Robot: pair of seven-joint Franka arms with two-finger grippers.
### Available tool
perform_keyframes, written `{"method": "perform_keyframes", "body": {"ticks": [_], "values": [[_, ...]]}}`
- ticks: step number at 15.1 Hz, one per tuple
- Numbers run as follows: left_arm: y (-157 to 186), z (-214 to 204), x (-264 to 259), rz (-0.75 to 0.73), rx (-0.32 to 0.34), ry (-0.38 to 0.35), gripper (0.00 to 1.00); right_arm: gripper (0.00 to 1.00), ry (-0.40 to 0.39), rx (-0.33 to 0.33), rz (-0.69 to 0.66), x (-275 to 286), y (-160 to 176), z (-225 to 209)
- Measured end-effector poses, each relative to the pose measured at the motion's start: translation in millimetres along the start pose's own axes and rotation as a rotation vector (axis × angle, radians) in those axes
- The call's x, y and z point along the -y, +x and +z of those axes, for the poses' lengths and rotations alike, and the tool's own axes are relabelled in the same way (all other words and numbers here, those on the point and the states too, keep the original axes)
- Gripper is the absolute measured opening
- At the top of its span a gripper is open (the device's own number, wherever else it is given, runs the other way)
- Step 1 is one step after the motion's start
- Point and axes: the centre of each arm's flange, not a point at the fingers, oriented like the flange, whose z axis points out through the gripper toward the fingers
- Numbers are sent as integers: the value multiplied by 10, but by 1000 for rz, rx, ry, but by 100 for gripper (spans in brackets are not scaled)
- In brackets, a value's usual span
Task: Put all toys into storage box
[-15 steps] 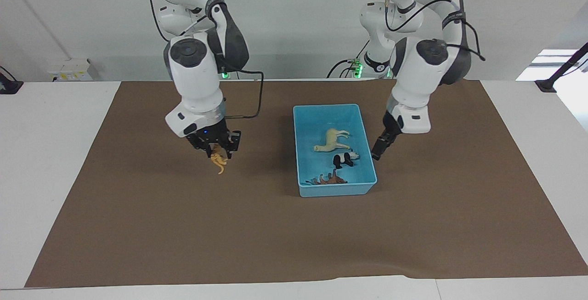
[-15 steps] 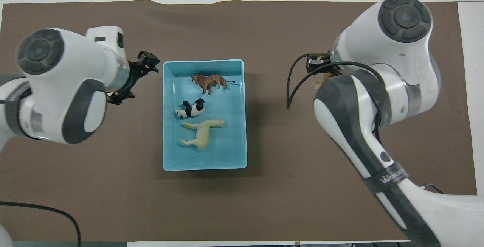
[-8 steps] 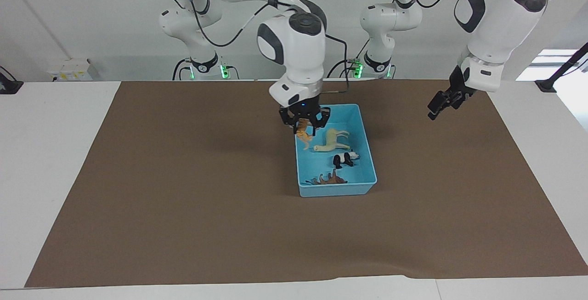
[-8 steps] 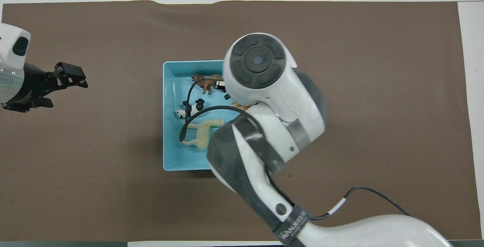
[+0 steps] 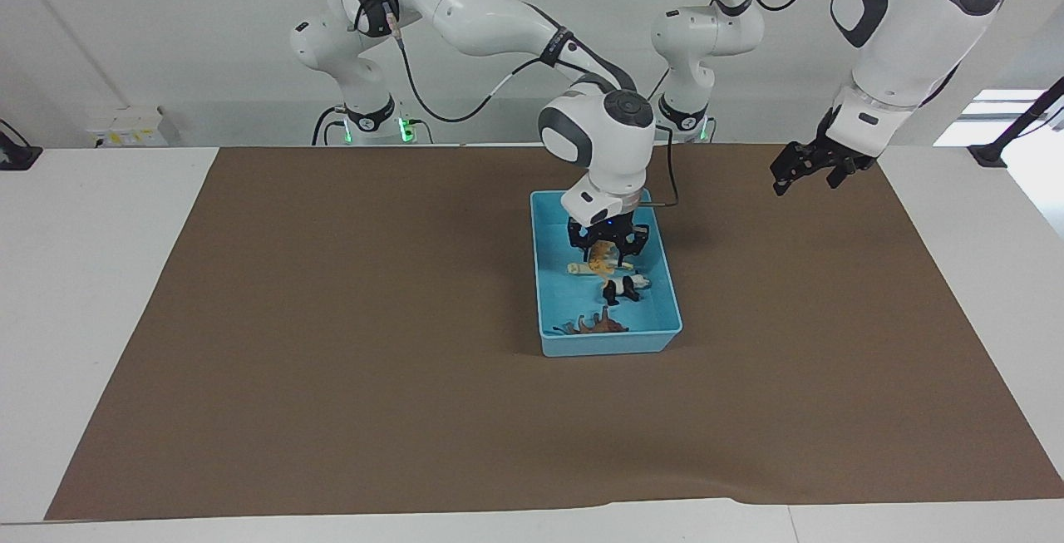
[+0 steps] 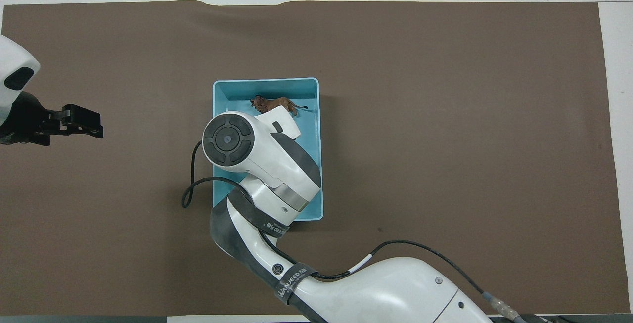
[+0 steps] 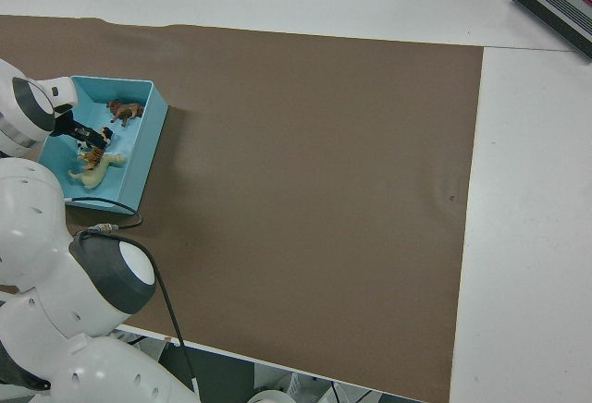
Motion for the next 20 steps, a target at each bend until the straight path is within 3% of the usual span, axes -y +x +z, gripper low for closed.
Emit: {"method": "perform_keyframes", "body": {"ticks": [3,7,10,13,17,20], "values": [[12,-24,9,13,9,0,100,100,-14,-11,37,-129,179,-275],[40,29,22,14,20,0,100,100,33,-84,58,-907,1023,-1152],[64,74,-16,24,37,1,100,100,24,-111,-40,-1826,1627,-1725],[78,111,-34,26,66,-2,100,100,-2,-129,-193,-2618,2085,-1940],[108,85,-37,26,40,-5,100,100,-53,-67,-273,-3794,2511,-2046],[112,73,-20,24,36,-6,100,100,-77,31,-241,-4322,2402,-2275]]}}
